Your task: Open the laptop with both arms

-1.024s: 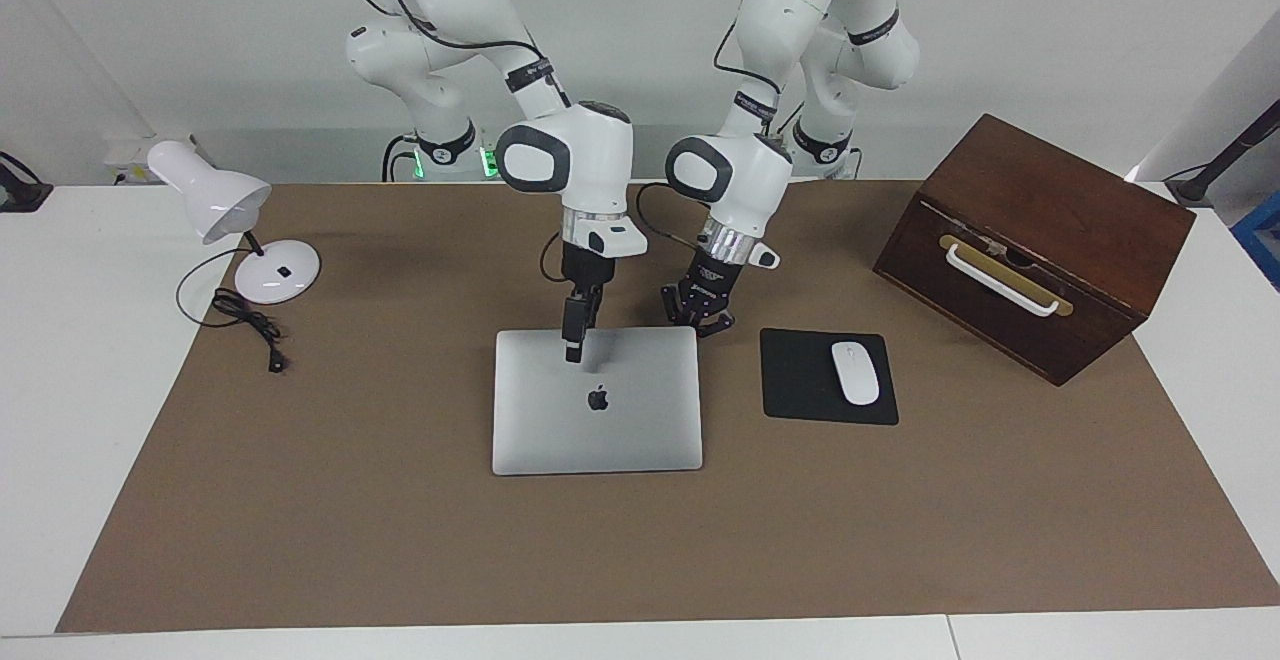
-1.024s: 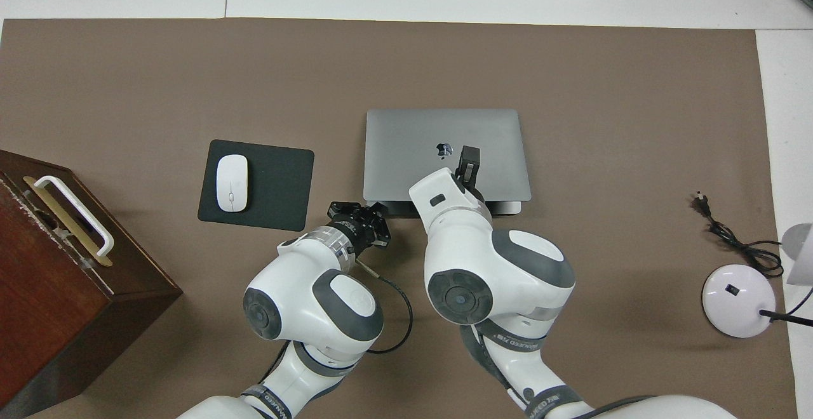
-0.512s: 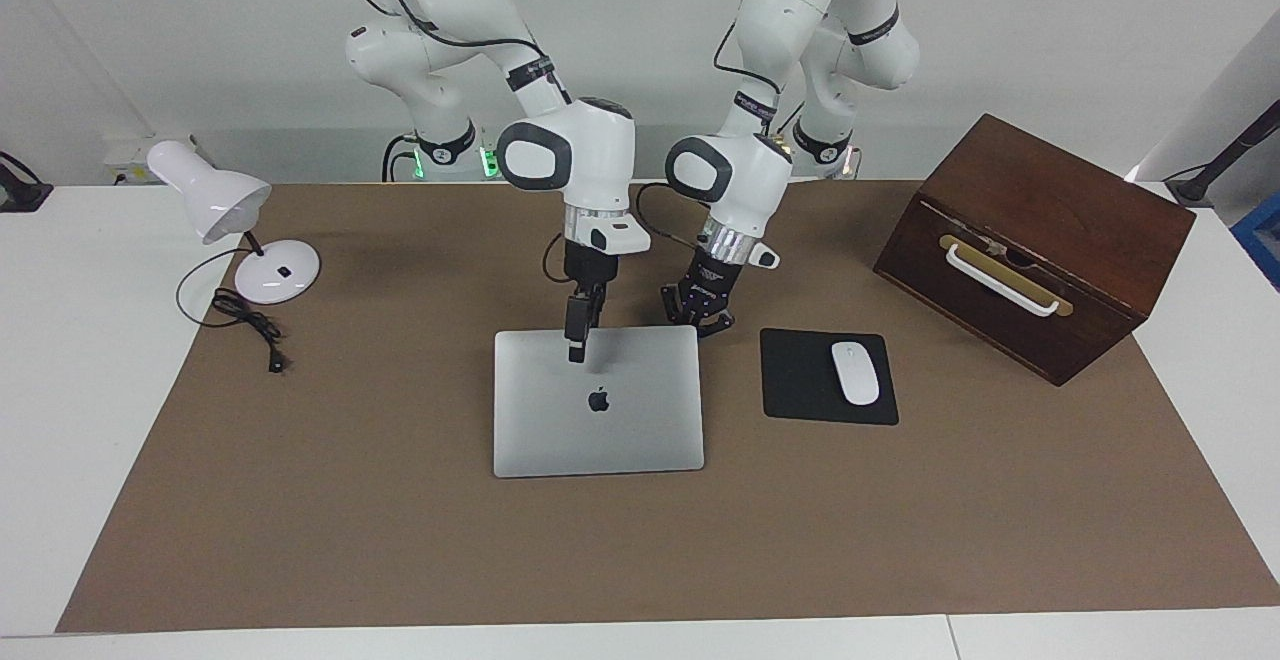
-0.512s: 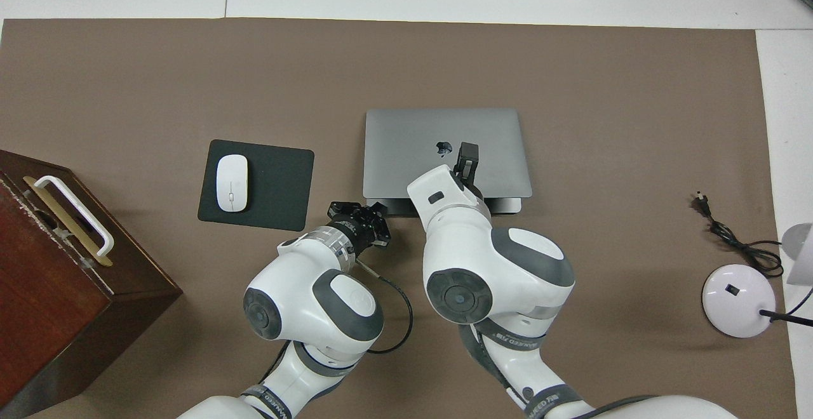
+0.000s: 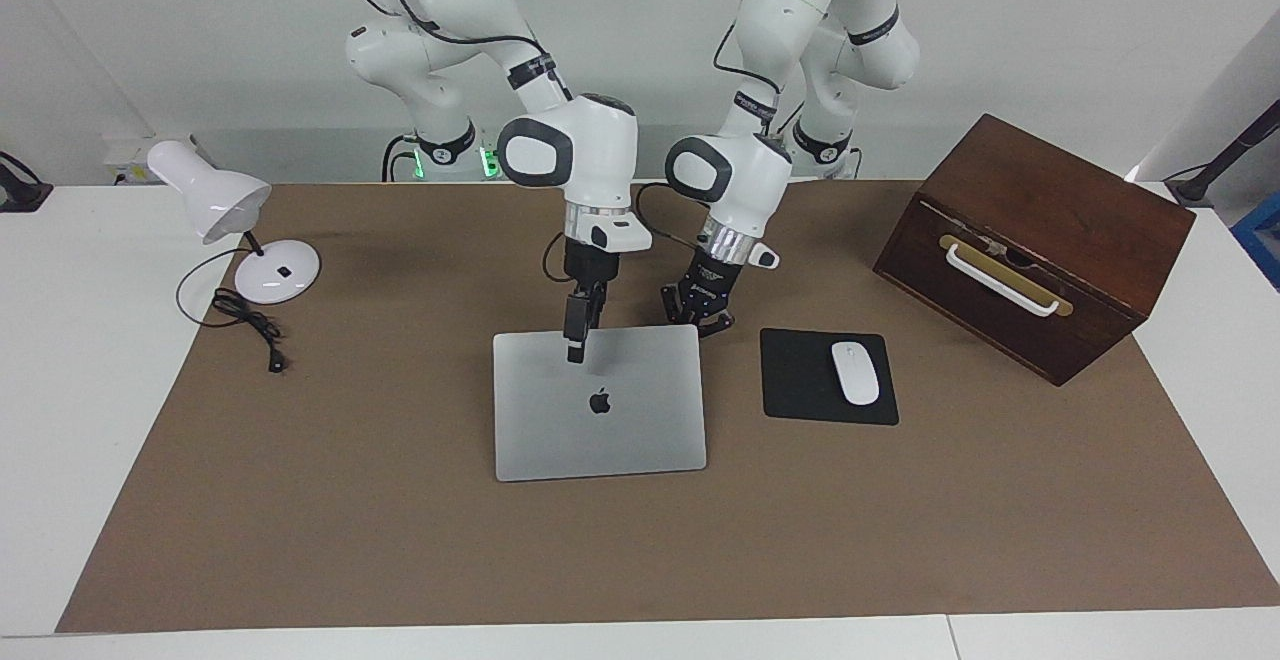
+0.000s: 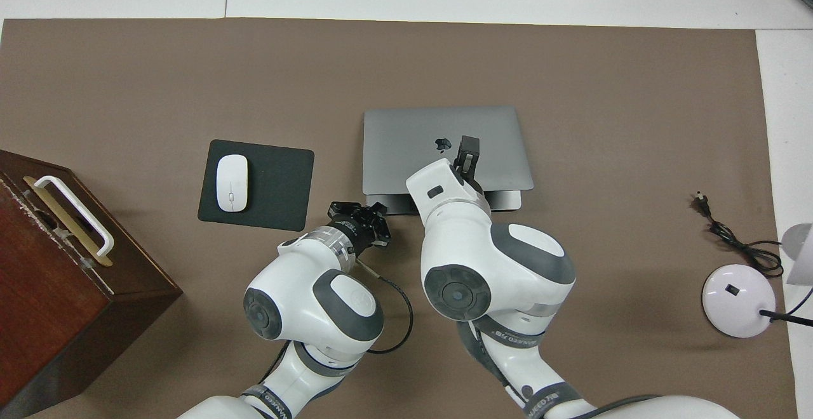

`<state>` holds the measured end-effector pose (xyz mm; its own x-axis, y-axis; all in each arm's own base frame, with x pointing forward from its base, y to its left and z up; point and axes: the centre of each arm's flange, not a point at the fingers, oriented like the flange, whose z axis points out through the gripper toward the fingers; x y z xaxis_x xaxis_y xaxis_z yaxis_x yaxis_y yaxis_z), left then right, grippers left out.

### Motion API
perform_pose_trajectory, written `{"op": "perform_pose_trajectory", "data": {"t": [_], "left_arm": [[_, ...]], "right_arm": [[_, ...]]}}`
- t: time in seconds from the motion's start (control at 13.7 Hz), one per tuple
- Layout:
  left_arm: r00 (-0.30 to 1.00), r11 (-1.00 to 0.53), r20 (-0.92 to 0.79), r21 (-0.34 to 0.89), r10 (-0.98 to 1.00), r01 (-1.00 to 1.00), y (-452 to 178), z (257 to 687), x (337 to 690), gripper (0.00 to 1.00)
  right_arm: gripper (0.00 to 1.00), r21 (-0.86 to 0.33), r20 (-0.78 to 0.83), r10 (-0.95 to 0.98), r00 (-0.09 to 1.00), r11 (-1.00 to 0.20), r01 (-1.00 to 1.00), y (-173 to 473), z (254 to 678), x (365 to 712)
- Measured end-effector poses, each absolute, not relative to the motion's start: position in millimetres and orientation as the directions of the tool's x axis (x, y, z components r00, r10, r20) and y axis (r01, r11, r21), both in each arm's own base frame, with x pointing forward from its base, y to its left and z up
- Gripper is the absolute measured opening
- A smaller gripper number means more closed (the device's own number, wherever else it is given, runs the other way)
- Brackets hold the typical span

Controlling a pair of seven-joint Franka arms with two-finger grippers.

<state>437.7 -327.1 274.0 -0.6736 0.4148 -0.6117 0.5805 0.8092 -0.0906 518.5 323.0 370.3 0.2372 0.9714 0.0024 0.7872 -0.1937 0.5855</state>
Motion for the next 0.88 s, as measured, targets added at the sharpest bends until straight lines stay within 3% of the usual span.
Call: {"op": "perform_pose_trajectory", "data": {"t": [0.88], "left_arm": [[-0.674,0.809,-0.612,-0.09,0.415,0.581,-327.2,274.0,437.8,0.01]], "right_arm": [[1.0,0.6,-0.024,0.97,0.241,-0.178,0.78,326.3,382.9,525.4]]}}
